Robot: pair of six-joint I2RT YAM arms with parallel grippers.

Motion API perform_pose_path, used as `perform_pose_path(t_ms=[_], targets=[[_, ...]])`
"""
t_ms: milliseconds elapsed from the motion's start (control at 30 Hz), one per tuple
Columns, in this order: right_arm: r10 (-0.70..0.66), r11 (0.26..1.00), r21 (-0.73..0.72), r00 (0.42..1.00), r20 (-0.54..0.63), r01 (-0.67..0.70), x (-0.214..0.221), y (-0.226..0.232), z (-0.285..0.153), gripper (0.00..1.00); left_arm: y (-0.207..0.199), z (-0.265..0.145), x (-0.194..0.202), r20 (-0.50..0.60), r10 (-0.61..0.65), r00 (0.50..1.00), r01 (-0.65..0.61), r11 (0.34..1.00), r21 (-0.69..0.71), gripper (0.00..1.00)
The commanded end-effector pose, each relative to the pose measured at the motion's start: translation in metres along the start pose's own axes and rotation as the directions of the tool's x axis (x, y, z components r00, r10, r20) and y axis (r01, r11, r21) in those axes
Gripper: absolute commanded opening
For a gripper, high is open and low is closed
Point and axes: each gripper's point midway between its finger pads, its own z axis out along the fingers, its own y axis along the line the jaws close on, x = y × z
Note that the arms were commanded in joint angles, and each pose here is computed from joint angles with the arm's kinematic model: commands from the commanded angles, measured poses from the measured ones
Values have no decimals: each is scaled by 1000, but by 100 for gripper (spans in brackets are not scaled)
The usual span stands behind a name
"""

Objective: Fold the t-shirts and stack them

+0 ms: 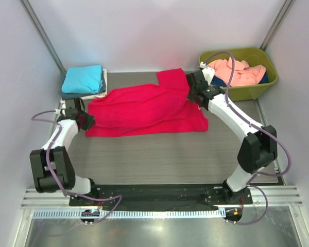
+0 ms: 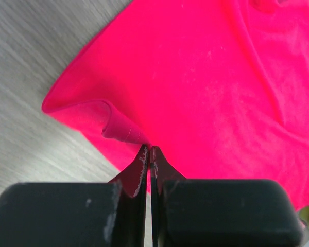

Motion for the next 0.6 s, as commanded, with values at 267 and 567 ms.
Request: perform_pose_path(t_ms=[267,567], targets=[[-25,999,-34,999,32,27,-50,52,86,28,-28,50,-44,-25,-22,999,21,999,-46,13],[21,999,-49,998,66,-17,-80,36,60,85,-27,14,-57,-31,-26,999,25,999,-27,78]])
